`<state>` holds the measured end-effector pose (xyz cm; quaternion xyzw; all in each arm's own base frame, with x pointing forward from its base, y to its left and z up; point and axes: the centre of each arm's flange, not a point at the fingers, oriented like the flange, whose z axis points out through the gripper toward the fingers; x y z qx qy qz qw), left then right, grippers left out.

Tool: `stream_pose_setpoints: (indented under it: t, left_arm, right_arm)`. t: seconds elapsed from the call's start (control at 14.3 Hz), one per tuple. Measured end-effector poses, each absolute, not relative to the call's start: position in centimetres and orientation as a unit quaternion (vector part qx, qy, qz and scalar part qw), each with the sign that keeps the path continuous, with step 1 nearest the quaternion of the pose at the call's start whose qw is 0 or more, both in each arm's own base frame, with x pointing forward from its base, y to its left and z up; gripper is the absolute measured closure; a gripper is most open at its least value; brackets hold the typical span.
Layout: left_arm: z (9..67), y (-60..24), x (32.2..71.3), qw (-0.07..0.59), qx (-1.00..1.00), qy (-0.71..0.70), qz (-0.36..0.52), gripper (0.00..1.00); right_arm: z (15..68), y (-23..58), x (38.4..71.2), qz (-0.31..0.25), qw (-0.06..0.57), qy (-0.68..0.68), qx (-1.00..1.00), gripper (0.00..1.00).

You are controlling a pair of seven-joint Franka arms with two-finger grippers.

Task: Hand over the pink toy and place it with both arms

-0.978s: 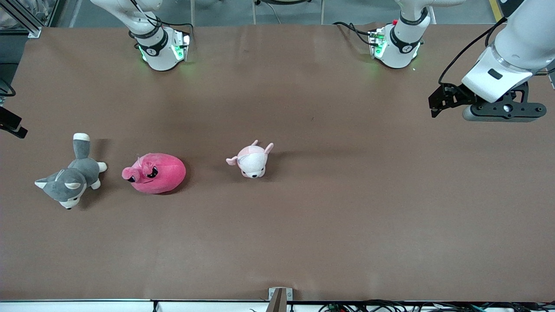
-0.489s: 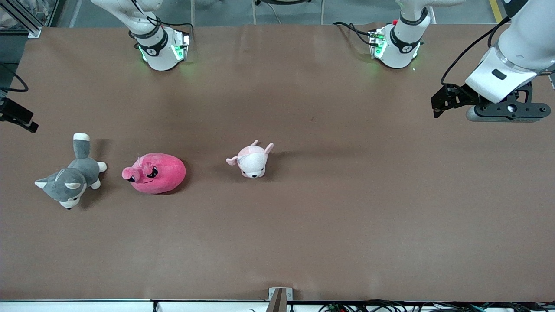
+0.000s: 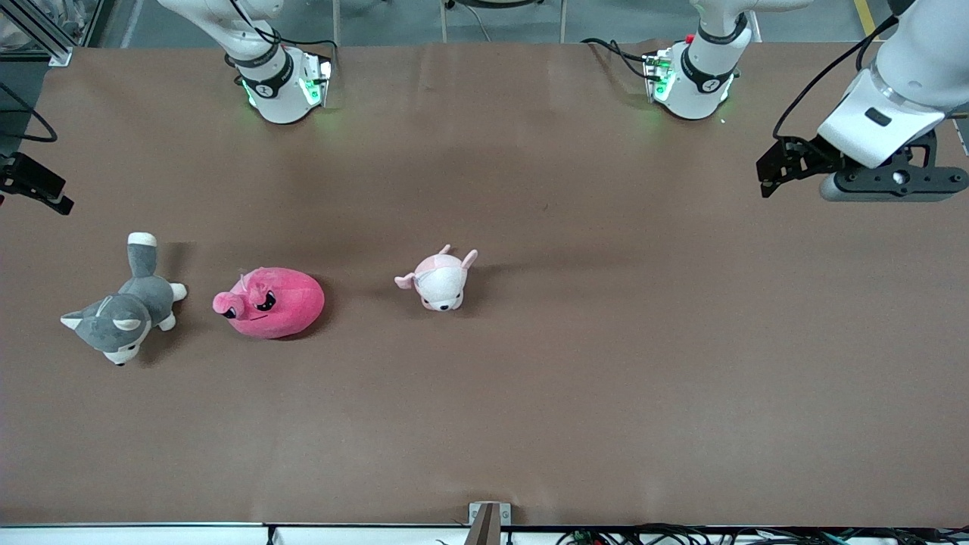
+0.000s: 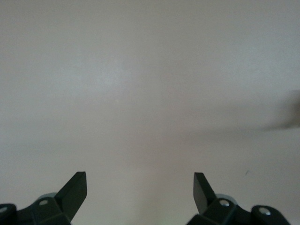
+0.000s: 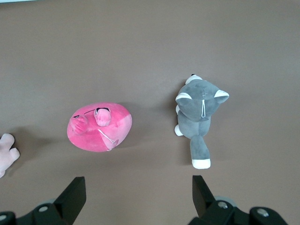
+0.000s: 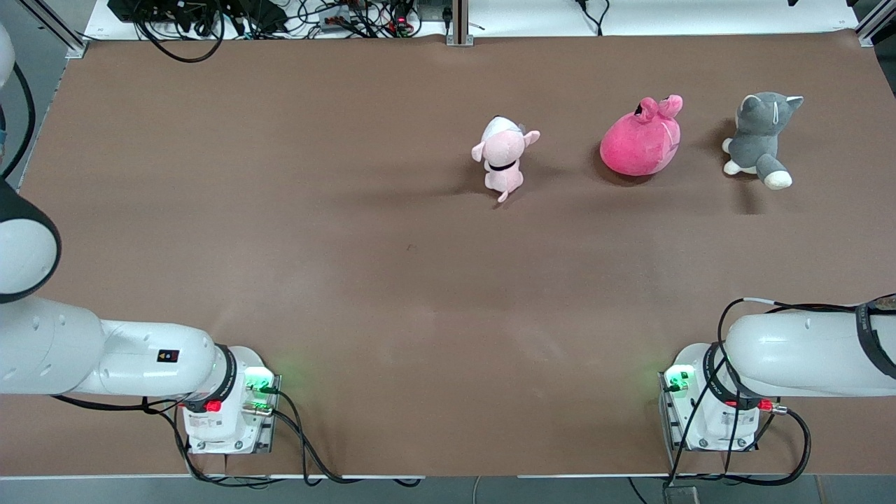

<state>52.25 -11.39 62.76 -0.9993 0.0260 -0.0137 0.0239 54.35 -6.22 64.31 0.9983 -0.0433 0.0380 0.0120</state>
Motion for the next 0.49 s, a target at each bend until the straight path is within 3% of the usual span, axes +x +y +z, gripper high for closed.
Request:
stream_pose_setpoints:
  t: [0.49]
  left_arm:
    - [63.6,-8.4,50.7,0.006,-1.0,0.005,-0.016,0.0]
  right_arm:
    - [64.1,-6.3,54.4,0.037,0.012,-0.044,0.998,0.0]
